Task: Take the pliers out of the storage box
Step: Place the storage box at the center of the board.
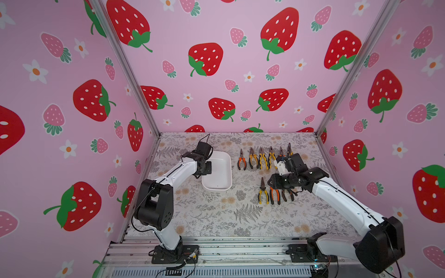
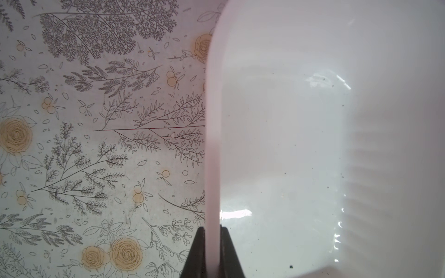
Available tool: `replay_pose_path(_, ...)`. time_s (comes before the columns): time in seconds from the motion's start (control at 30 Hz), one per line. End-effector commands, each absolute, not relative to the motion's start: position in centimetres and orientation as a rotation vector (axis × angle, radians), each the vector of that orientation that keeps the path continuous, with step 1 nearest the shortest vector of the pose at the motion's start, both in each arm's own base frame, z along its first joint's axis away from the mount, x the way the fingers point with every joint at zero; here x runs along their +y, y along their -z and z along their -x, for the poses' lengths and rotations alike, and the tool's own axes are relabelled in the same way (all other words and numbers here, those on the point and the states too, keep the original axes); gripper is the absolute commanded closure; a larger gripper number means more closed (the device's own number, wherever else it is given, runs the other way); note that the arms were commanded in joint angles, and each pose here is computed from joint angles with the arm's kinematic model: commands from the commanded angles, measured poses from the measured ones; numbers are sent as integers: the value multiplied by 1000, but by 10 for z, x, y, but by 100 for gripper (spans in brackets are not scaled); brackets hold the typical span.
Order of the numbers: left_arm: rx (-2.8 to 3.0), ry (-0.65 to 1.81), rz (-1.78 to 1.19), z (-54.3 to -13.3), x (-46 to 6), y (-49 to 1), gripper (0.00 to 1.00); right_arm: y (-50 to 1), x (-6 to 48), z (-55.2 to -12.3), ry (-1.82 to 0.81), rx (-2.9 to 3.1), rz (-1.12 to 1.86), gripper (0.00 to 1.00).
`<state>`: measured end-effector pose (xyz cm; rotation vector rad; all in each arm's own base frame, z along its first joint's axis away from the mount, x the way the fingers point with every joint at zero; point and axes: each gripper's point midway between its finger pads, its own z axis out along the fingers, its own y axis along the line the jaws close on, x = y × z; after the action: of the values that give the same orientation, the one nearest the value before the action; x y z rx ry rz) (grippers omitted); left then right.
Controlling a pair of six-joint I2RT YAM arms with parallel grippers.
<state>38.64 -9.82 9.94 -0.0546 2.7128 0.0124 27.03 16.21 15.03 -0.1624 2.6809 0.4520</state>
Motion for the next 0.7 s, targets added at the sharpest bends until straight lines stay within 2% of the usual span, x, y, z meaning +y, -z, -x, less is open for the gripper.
replay_pose_path(0.0, 2726, 29, 84, -384, -104, -89, 100, -154, 161, -265, -476, 2676, 147, 60)
replay_pose_path(0.3, 2751, 55, 86, -385, -109, -72, 100, -151, 161, -265, -473, 2684, 152, 60)
replay_pose_path(0.43, 2761, 41, 91, -386, -108, -69, 88, -150, 162, -264, -480, 2688, 152, 60)
replay_pose_path(0.67, 2761, 27, 92, -388, -107, -69, 77, -150, 162, -264, -478, 2690, 158, 60)
